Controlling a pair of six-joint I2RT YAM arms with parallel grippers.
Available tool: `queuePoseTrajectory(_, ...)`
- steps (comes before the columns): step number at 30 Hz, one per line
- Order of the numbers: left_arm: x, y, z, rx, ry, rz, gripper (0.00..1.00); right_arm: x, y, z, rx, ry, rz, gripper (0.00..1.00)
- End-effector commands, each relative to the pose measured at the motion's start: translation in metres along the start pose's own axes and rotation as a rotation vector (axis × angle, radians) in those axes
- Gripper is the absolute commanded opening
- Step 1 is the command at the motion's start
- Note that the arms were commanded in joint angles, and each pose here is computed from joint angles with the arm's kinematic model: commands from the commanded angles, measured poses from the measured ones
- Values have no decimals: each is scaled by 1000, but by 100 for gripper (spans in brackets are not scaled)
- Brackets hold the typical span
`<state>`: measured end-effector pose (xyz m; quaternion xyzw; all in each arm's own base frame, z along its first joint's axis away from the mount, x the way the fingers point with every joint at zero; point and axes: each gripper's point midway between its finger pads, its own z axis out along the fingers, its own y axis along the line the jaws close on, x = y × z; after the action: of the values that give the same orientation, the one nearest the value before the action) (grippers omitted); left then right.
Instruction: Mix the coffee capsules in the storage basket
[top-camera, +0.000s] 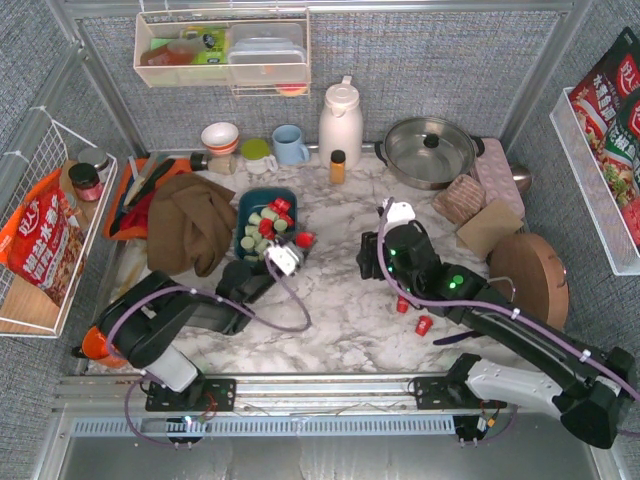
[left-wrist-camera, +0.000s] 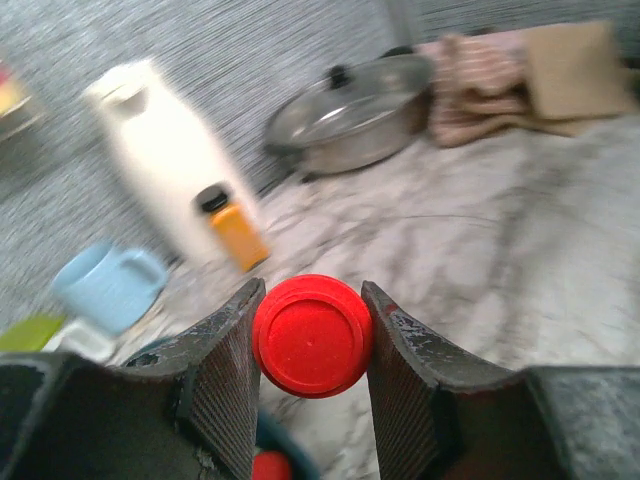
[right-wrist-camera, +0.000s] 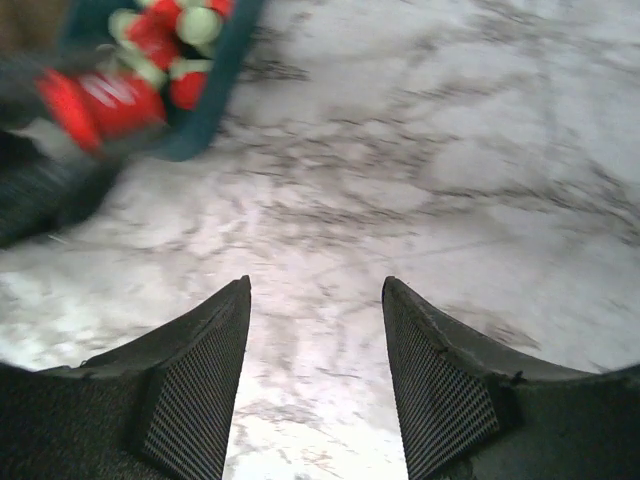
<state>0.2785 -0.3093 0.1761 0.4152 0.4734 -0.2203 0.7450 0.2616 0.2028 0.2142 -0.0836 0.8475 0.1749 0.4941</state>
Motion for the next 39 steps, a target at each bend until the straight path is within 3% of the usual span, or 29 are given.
queuePoseTrajectory(1, 41, 66, -13, -311, 219, -209, 39, 16, -53, -2, 253, 40, -64, 59)
queuePoseTrajectory(5, 82, 89, -27, -420, 468, -321, 39, 38, -79, 3, 366, 102, -65, 60)
queuePoseTrajectory(17, 112, 68, -66, -428, 693, -390, 44, 89, -117, 23, 509, 261, 5, 62)
queuePoseTrajectory(23, 118, 56, -69, -404, 712, -441, 57, 114, -126, 22, 578, 327, 97, 62)
queuePoseTrajectory(29, 115, 58, -65, -400, 709, -442, 80, 154, -126, 13, 604, 394, 239, 62)
queuePoseTrajectory(37, 83, 79, -59, -439, 583, -372, 86, 186, -123, 10, 564, 427, 308, 57)
queuePoseTrajectory(39, 72, 81, -54, -410, 540, -349, 92, 188, -123, 12, 556, 422, 301, 55)
